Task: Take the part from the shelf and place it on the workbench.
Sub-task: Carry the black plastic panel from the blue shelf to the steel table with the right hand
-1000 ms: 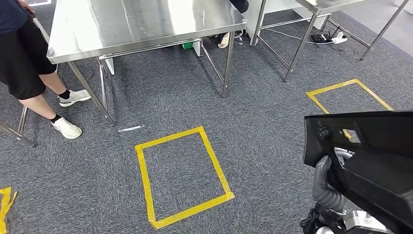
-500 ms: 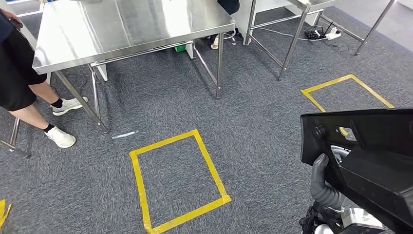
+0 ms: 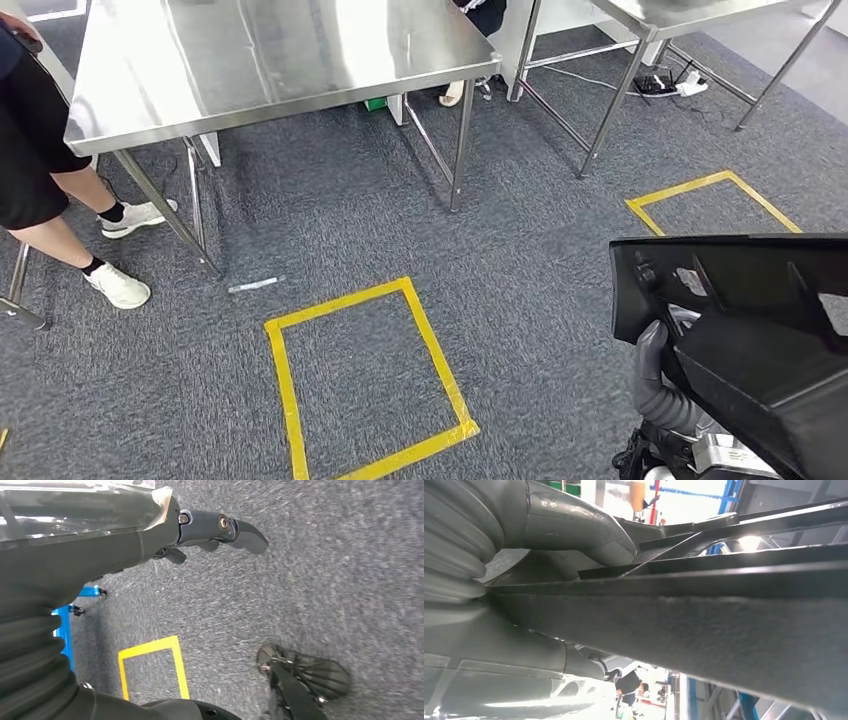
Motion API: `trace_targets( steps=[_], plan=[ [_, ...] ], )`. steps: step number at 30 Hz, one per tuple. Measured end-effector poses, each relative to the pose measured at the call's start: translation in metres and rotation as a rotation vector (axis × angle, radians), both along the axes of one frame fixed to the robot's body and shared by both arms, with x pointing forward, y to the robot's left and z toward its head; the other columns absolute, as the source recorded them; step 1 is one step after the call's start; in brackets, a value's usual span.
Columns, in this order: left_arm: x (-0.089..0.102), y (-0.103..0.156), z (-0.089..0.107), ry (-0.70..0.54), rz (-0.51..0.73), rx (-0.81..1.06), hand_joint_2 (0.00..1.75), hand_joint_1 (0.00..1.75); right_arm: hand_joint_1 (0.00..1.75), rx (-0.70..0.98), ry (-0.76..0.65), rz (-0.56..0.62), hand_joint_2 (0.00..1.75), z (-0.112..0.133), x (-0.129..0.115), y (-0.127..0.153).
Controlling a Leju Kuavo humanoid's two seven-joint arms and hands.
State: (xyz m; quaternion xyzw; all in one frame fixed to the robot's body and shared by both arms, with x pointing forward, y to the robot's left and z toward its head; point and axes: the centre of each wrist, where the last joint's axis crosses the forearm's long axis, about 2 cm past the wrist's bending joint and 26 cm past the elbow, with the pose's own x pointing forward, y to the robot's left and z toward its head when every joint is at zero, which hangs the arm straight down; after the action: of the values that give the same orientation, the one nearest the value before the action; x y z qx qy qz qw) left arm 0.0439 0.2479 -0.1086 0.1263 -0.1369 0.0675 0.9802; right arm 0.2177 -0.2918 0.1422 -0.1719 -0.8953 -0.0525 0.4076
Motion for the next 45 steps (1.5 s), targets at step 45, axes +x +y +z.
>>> trace_targets(
  steps=[45],
  plan=[
    [0.0024, -0.0022, 0.0006, -0.014, -0.025, 0.019, 1.75, 0.0, 1.75, -0.053, -0.003, -0.012, 1.75, 0.0019, -0.0018, 0.004]
  ],
)
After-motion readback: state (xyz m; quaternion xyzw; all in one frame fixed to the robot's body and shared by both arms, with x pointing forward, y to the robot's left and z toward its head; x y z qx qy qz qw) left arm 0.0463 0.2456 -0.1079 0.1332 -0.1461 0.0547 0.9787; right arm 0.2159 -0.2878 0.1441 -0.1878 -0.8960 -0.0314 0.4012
